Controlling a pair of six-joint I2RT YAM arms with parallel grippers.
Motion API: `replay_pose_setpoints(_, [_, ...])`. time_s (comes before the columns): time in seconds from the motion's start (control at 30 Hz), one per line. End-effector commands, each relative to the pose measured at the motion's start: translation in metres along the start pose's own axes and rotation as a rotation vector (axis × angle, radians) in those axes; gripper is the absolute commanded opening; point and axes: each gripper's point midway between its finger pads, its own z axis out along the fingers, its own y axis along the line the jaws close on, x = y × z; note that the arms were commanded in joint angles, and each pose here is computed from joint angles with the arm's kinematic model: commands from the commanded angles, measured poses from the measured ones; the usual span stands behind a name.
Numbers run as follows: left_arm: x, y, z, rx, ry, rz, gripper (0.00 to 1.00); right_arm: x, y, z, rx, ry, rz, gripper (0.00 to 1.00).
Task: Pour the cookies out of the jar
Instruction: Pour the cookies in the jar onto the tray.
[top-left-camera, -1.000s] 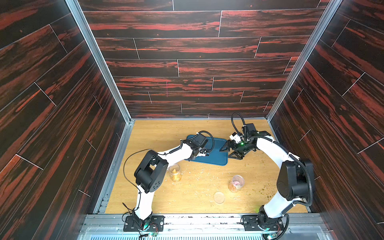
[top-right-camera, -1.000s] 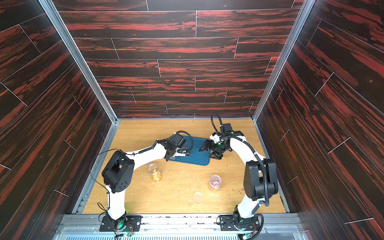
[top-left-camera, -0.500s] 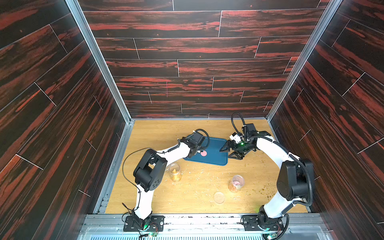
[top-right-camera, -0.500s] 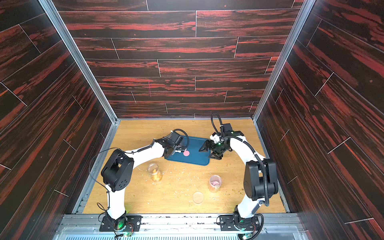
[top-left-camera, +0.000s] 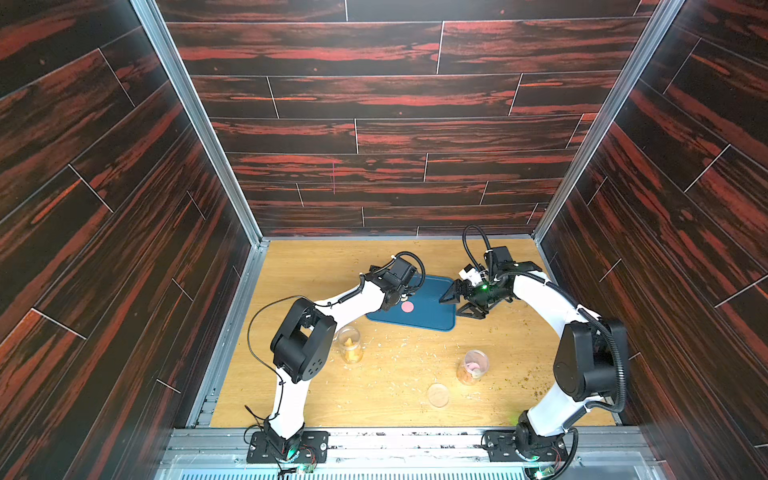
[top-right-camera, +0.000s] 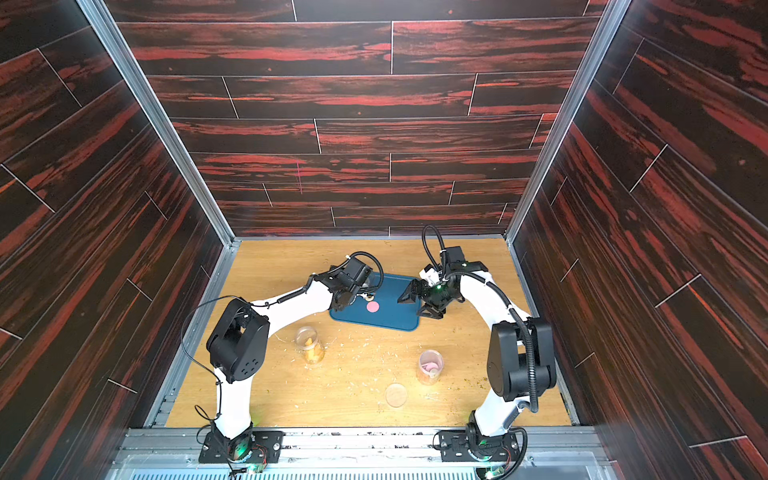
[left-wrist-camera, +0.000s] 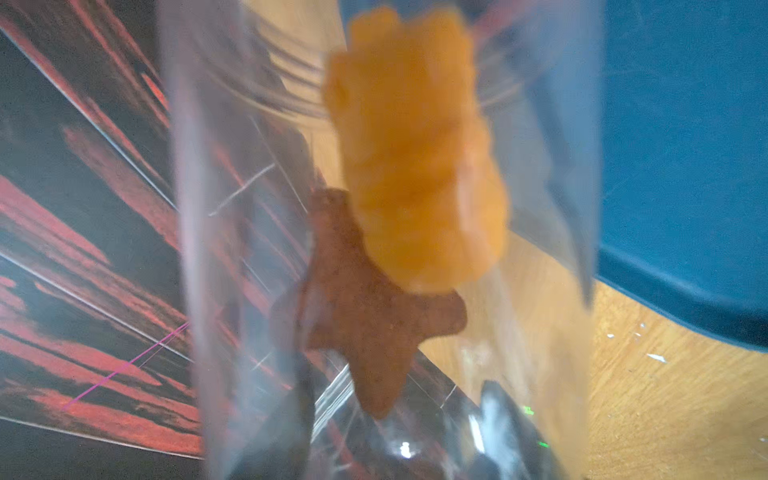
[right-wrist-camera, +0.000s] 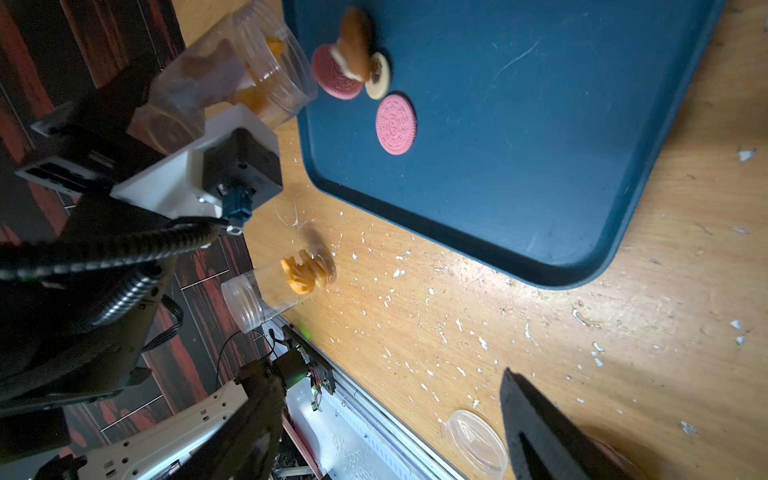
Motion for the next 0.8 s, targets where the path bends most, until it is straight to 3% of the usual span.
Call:
replay_pose_setpoints(0.0, [0.004,-0.01,-0.01,0.039,-0.018,0.069,0.0,0.001,0.005,-0.006,-0.015,-0.006,-0.014,0.85])
replay_pose_setpoints(0.27, [0.009,-0.014,-0.023,0.04,-0.023,0.118,0.0,-0.003,0.007,-0.005,-0.023,-0.011,-0.007,0.85])
replay_pose_setpoints(0.43, [-0.004,-0.008,-0.046,0.019,-0.091,0.133,0.0,-0.003,0.005,-0.003,-0.025,-0.01,-0.005,0.85])
replay_pose_setpoints(0.57, [0.002,-0.03,-0.037,0.046,-0.045,0.187,0.0,-0.002,0.007,-0.003,-0.04,-0.017,-0.002,0.85])
replay_pose_setpoints(0.77, [-0.009,-0.008,-0.039,0.027,-0.061,0.13,0.0,0.003,0.005,-0.002,-0.042,-0.007,-0.004,0.85])
